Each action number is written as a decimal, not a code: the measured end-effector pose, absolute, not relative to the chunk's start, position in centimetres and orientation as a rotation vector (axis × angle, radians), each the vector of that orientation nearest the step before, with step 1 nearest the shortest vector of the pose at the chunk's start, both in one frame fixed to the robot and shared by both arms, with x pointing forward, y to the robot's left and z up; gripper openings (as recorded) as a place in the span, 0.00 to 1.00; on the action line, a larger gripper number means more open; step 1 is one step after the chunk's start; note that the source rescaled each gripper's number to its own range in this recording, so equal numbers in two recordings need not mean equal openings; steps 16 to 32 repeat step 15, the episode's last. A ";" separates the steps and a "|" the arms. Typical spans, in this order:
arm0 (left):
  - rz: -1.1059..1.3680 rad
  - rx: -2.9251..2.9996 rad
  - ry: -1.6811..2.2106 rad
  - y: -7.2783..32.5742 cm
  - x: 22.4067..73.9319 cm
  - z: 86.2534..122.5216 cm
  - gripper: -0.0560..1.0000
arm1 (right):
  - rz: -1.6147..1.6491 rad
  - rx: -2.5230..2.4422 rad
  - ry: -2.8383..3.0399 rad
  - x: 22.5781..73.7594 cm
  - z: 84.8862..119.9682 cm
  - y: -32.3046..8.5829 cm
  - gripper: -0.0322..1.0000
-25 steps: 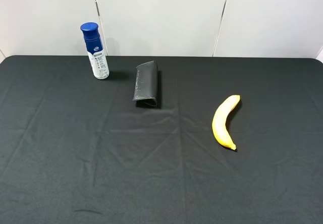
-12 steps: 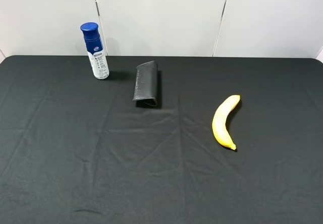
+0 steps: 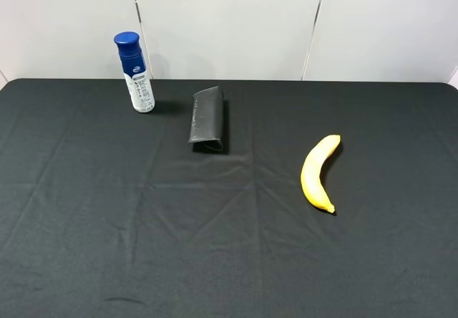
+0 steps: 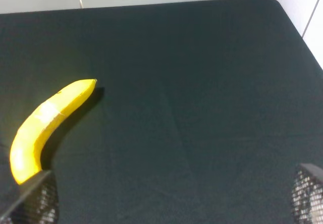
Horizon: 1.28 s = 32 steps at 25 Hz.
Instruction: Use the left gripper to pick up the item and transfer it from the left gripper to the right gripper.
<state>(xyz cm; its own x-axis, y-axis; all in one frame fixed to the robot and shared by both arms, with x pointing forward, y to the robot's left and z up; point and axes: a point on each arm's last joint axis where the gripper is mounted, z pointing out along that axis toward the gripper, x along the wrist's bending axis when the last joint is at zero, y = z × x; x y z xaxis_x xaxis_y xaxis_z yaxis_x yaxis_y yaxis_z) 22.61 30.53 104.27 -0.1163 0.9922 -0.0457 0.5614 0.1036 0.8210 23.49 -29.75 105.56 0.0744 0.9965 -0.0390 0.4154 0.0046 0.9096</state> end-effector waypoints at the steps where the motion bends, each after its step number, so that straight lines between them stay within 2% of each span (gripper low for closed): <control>1: 0.874 1.524 1.755 30.5 22.6 104.3 0.99 | 0.898 1.535 1.461 23.5 105.6 -29.7 1.00; 32: 0.873 1.524 1.755 30.5 22.6 104.3 0.99 | 0.898 1.535 1.461 23.5 105.6 -29.7 1.00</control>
